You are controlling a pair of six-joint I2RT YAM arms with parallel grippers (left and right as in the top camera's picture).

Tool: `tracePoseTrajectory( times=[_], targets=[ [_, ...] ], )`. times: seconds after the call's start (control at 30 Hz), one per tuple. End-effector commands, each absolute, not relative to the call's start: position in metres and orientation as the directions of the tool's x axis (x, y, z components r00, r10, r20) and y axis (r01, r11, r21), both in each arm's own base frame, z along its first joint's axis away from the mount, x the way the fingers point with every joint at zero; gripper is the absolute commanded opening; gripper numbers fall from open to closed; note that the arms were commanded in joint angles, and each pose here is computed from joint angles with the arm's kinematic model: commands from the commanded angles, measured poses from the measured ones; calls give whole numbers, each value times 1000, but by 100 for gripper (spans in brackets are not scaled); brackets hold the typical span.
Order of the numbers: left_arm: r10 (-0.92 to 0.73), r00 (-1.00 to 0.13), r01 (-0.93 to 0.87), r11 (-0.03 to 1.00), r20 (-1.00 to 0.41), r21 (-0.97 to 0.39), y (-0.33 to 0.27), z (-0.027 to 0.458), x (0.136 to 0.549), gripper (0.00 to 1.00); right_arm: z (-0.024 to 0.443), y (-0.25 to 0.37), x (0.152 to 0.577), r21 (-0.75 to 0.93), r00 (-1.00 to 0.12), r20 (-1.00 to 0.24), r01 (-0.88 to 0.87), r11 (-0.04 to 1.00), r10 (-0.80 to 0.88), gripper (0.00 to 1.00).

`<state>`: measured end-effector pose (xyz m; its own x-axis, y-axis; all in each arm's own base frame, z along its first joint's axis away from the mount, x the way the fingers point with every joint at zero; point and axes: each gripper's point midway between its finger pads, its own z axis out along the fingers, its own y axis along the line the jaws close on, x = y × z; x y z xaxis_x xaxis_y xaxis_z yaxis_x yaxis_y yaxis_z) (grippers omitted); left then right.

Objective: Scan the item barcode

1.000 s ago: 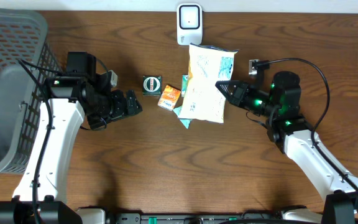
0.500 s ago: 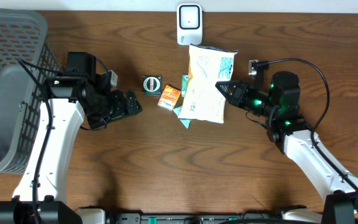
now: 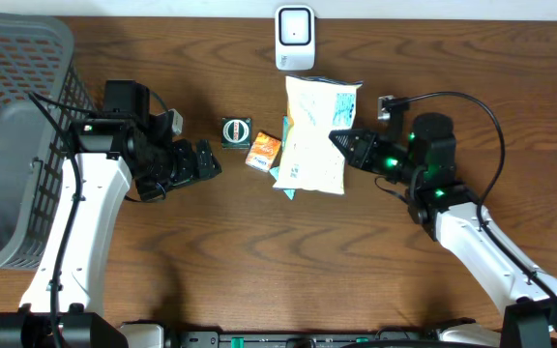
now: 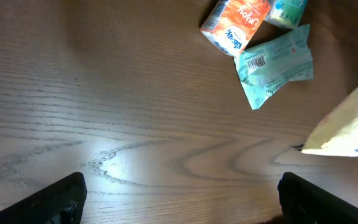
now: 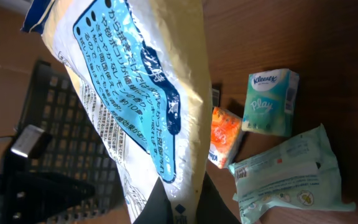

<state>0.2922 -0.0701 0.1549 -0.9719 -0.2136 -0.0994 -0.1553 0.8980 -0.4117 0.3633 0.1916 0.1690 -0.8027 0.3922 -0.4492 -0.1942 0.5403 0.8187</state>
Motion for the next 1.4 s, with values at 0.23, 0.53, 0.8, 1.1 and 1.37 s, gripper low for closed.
tracePoseTrajectory(
  times=[0.23,0.53,0.8,1.1,1.37],
  targets=[
    [-199,-976,-144,899,-93,-413,-72,153,291,98,219,195,384,724,-709,-614,-329,606,348,2],
    [-199,-976,-144,899,-93,-413,-72,153,291,98,247,127,411,373,-636,-737,-102,922,228,1],
    [-199,-976,-144,899,-93,-413,-72,153,291,98,245,32,400,-52,-627,-769,254,966,123,1],
    [-199,-976,-144,899,-93,-413,-72,153,291,98,190,-17,403,-400,-736,-677,401,824,30,1],
    [-199,-976,-144,899,-93,-413,-72,153,291,98,119,-25,413,-618,-861,-503,301,726,-71,1]
  ],
)
